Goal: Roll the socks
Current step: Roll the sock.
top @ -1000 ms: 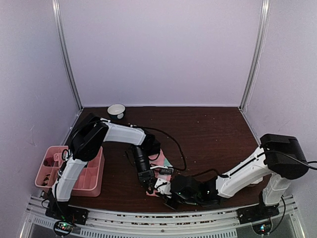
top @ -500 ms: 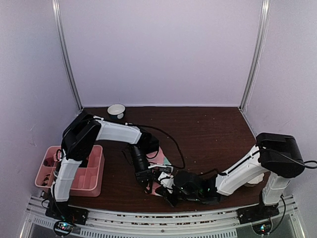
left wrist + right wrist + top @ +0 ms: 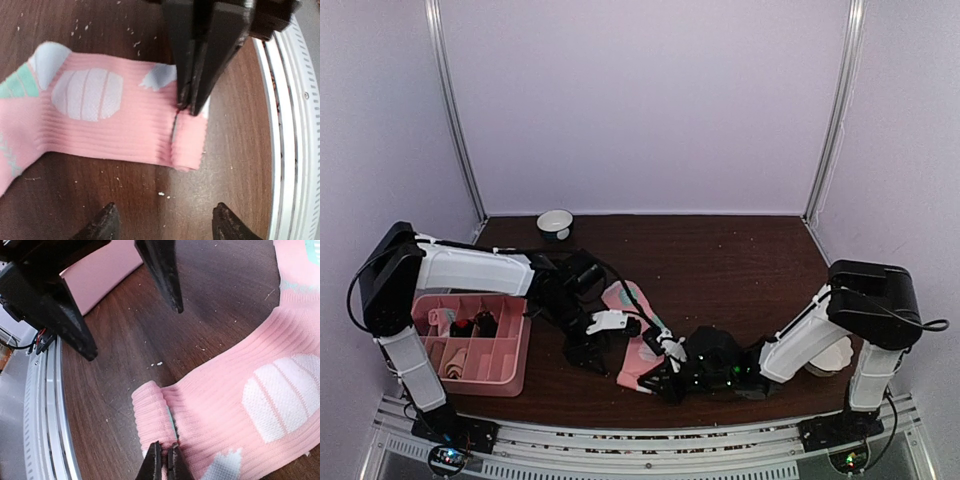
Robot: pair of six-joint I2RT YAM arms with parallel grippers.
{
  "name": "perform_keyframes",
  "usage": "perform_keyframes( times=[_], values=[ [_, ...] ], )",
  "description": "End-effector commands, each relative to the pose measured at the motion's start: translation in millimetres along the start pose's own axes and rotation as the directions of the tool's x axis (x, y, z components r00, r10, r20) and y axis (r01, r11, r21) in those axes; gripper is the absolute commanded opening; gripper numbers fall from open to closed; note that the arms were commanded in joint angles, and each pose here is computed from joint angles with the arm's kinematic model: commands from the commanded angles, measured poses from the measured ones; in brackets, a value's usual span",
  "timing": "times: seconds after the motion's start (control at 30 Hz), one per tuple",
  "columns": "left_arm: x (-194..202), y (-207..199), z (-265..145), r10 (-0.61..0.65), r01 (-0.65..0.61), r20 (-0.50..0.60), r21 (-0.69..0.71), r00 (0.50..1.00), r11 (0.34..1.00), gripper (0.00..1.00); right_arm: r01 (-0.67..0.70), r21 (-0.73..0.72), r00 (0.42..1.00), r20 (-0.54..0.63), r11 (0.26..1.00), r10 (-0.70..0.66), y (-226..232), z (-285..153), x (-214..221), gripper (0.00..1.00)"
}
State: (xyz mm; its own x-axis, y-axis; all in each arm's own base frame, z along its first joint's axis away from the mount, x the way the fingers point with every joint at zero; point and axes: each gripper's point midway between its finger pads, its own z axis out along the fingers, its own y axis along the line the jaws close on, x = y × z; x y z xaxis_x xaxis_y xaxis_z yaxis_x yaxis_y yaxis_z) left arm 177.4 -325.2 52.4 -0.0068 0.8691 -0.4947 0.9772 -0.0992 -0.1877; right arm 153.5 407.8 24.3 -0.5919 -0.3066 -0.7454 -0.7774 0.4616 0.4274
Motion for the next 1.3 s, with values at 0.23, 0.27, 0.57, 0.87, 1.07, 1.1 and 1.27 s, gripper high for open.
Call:
perform_keyframes(
  times=[0.23, 0.27, 0.57, 0.87, 1.07, 1.1, 1.27],
  values=[
    [-38.4, -32.1, 22.8, 0.442, -0.441, -0.011, -0.095, 0.897, 0.892, 0.56, -0.365, 0.192, 0.854, -0.320, 0.911, 0.410, -64.9, -15.8, 119.4, 0.00],
    [-37.9, -31.3, 26.2, 0.452, -0.452, -0.022, -0.094, 0.892, 0.887, 0.54, -0.373, 0.194, 0.850, -0.321, 0.907, 0.418, -65.9, -15.9, 120.2, 0.00],
    [-24.7, -11.5, 44.9, 0.437, -0.447, -0.098, -0.143, 0.894, 0.883, 0.42, -0.393, 0.201, 0.835, -0.332, 0.897, 0.440, -68.2, -22.2, 130.1, 0.00],
    [-17.5, -4.1, 55.4, 0.416, -0.433, -0.135, -0.140, 0.899, 0.891, 0.22, -0.404, 0.194, 0.831, -0.329, 0.894, 0.448, -67.0, -20.9, 128.9, 0.00],
    [-10.9, -8.7, 65.9, 0.351, -0.362, -0.159, -0.043, 0.923, 0.931, 0.02, -0.402, 0.188, 0.856, -0.271, 0.896, 0.441, -69.1, -23.5, 111.7, 0.15],
    [-10.9, -10.5, 66.1, 0.330, -0.336, -0.152, -0.015, 0.932, 0.942, 0.01, -0.393, 0.183, 0.866, -0.256, 0.901, 0.430, -68.8, -25.2, 106.8, 0.18],
    [-8.1, -15.8, 59.8, 0.179, -0.161, -0.118, 0.145, 0.977, 0.976, 0.00, -0.325, 0.198, 0.921, -0.155, 0.925, 0.357, -70.6, -41.4, 76.4, 0.25]
  ],
)
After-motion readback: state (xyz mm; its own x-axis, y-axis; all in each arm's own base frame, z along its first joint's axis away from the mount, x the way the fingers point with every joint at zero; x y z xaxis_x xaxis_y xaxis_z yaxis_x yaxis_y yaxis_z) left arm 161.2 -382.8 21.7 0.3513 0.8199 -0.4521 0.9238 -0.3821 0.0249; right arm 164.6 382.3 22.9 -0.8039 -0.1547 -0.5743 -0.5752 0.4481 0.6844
